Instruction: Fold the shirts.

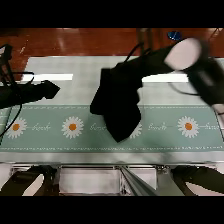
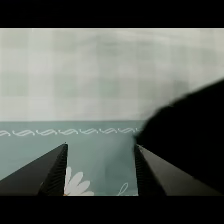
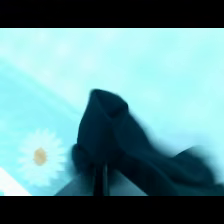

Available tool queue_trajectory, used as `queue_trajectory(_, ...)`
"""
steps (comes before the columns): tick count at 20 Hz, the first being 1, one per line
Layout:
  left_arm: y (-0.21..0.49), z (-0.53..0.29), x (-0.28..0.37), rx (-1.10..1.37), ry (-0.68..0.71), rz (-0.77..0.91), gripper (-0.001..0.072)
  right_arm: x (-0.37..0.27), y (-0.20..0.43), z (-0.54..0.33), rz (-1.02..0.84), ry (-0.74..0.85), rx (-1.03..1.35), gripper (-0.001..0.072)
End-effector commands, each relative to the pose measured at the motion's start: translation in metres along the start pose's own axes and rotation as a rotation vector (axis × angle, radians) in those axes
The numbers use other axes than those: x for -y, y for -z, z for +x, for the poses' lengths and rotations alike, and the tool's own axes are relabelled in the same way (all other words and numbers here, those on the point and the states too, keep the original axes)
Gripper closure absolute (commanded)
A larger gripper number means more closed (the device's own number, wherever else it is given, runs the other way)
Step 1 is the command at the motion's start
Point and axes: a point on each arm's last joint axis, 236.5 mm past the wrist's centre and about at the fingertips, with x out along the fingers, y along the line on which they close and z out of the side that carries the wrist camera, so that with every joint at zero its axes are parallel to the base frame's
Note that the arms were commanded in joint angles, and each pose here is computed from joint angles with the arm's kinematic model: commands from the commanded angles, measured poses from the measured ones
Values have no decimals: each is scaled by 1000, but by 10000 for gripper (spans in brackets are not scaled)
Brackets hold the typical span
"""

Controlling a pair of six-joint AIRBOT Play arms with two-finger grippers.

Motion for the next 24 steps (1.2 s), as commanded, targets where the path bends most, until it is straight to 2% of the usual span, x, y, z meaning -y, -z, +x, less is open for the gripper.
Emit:
queue_trajectory(1, 26, 12, 7, -75, 19, 26, 201, -5, 48, 93, 192, -65, -86, 596)
queue_trajectory(2, 31, 17, 7, -89, 18, 74, 201, 2, 50, 103, 221, -72, -96, 325)
queue_trajectory(3, 34, 22, 3, -101, 5, 88, 201, 10, 46, 101, 219, -74, -108, 292)
queue_trajectory(6, 14, 16, -27, -76, -94, 67, 201, 58, 18, 35, 169, -29, -142, 293)
queue_trajectory(9, 12, 3, -72, -89, -147, -118, 202, 168, 13, -91, 188, 283, -87, 294)
queue_trajectory(10, 32, 10, -75, -158, -106, -216, 202, 202, 26, -128, 239, 389, -51, 294)
queue_trajectory(12, 86, 33, -38, -357, 146, -324, 202, 250, 71, -166, 405, 493, 20, 294)
queue_trajectory(14, 125, 53, 3, -466, 363, -401, 201, 267, 129, -160, 599, 463, 62, 295)
queue_trajectory(15, 143, 64, 15, -514, 397, -421, 201, 265, 152, -150, 659, 421, 71, 296)
queue_trajectory(17, 170, 86, 25, -593, 375, -404, 200, 257, 188, -127, 742, 353, 70, 297)
queue_trajectory(20, 173, 127, 45, -604, 361, -411, 200, 244, 217, -104, 804, 285, 37, 297)
queue_trajectory(24, 186, 154, 72, -692, 375, -348, 201, 225, 226, -87, 778, 235, -22, 297)
